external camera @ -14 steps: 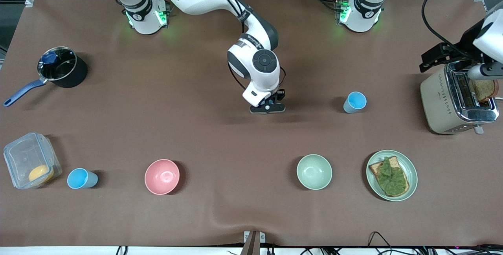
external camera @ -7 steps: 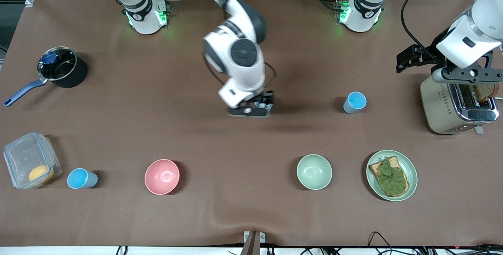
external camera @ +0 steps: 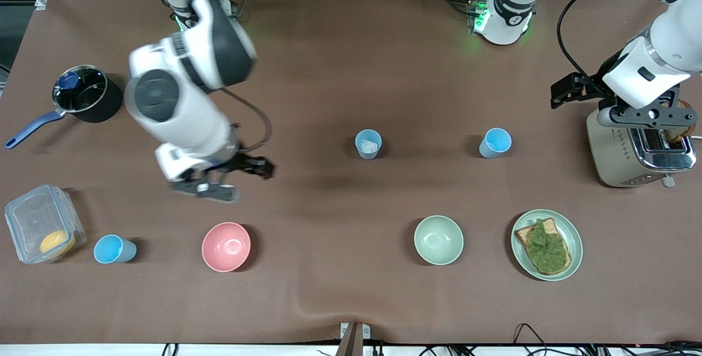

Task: Stack blue cups with both arms
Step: 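Withdraw the right gripper while the left gripper reaches the plain cup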

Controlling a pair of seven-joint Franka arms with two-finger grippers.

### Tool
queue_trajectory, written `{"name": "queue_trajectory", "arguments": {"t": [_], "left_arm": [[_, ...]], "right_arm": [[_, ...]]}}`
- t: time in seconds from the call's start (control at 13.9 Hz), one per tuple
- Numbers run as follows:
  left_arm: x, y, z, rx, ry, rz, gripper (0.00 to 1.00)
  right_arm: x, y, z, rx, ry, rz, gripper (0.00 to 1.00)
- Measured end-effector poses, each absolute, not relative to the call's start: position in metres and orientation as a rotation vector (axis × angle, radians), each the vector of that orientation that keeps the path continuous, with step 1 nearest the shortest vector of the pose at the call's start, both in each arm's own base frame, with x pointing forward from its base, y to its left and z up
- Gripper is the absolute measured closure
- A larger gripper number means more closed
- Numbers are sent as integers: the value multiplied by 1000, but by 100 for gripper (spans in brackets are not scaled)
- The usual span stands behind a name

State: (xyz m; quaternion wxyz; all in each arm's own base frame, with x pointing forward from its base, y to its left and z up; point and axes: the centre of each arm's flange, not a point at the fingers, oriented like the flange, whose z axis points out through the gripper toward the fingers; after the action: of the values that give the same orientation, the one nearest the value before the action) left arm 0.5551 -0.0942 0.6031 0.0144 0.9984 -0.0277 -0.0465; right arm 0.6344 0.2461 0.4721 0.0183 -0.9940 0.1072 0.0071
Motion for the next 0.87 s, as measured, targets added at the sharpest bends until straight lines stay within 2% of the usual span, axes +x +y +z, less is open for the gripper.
{"name": "queue_trajectory", "arguments": {"t": [0.14, 0.43, 0.65, 0.87], "left_arm": [[557, -88, 604, 3108, -68, -133, 0], [561, -75, 604, 3101, -37, -110, 0], [563, -70, 591, 3104, -25, -148, 0], [565, -78, 548, 3146, -65, -238, 0]], "right_arm": [[632, 188, 480, -3111, 283, 38, 0], [610, 79, 525, -3123, 130, 196, 0], [600, 35, 556, -3122, 94, 151, 0], [588, 9, 570, -3126, 25, 132, 0]]}}
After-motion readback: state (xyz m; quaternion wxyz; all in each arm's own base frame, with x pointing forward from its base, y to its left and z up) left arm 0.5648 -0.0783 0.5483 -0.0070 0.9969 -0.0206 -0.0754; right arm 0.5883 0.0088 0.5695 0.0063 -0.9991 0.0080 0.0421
